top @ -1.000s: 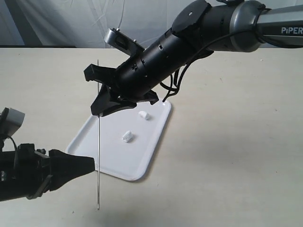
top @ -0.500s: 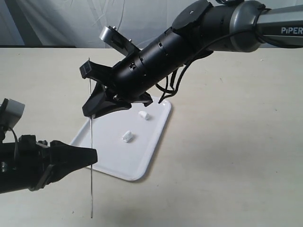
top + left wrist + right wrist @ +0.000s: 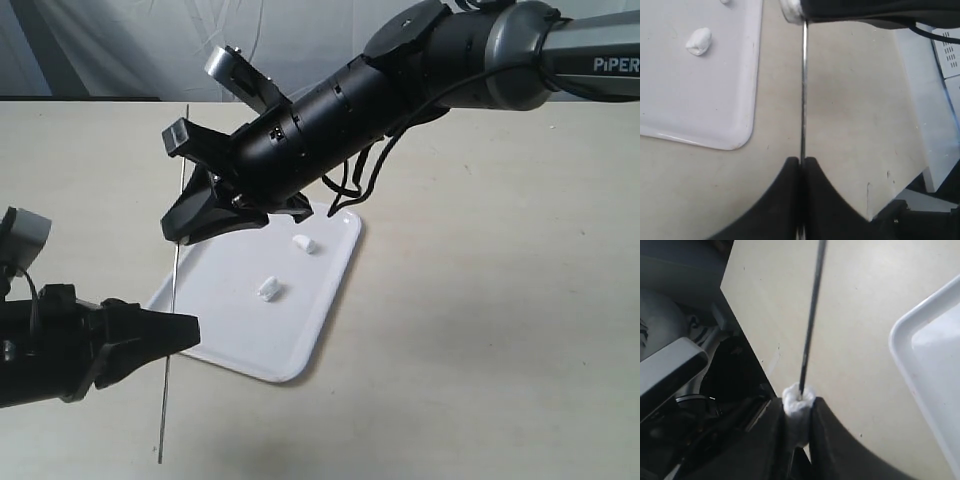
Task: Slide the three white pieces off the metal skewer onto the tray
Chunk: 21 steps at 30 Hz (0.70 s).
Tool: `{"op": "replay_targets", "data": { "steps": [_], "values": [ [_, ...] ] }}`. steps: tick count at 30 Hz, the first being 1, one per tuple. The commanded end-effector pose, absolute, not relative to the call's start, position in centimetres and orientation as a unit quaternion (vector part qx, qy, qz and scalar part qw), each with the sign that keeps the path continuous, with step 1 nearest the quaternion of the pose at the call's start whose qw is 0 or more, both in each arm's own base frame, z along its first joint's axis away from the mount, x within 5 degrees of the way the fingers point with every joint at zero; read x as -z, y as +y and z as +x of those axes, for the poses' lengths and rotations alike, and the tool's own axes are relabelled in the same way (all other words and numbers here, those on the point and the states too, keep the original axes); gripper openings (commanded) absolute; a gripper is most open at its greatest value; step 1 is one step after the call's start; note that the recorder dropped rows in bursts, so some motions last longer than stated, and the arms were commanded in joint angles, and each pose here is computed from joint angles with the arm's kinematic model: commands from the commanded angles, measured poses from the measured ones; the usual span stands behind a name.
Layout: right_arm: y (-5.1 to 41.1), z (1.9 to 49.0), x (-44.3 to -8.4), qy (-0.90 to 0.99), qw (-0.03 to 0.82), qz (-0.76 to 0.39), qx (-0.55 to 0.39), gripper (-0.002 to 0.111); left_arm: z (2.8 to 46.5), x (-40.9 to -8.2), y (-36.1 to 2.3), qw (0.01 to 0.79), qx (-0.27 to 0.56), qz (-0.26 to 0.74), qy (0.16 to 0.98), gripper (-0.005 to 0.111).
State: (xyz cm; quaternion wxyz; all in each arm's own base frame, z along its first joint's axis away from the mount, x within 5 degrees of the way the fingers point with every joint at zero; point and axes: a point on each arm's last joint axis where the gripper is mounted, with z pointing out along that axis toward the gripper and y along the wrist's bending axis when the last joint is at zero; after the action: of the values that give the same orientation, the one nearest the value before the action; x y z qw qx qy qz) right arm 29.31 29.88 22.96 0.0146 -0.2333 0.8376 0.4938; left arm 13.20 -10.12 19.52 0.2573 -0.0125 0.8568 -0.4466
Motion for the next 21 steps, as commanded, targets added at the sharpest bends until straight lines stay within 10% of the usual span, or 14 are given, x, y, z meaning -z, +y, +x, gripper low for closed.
{"op": "replay_targets", "data": {
  "steps": [1, 5, 21],
  "values": [
    [29.9, 29.6, -23.0, 0.838, 0.031, -0.242, -0.489, 0.032, 13.0, -19.8, -10.3, 0.228, 0.475, -0.05, 0.849, 0.0],
    [29.6, 30.1, -22.5, 0.859, 0.047, -0.223, -0.459, 0.051, 12.2, -19.1, -10.6, 0.181, 0.497, -0.067, 0.846, 0.0],
    [28.5, 29.4, -19.6, 0.89, 0.025, -0.189, -0.414, 0.051, 13.1, -17.3, -10.4, 0.161, 0.453, -0.096, 0.872, 0.0]
  ]
}}
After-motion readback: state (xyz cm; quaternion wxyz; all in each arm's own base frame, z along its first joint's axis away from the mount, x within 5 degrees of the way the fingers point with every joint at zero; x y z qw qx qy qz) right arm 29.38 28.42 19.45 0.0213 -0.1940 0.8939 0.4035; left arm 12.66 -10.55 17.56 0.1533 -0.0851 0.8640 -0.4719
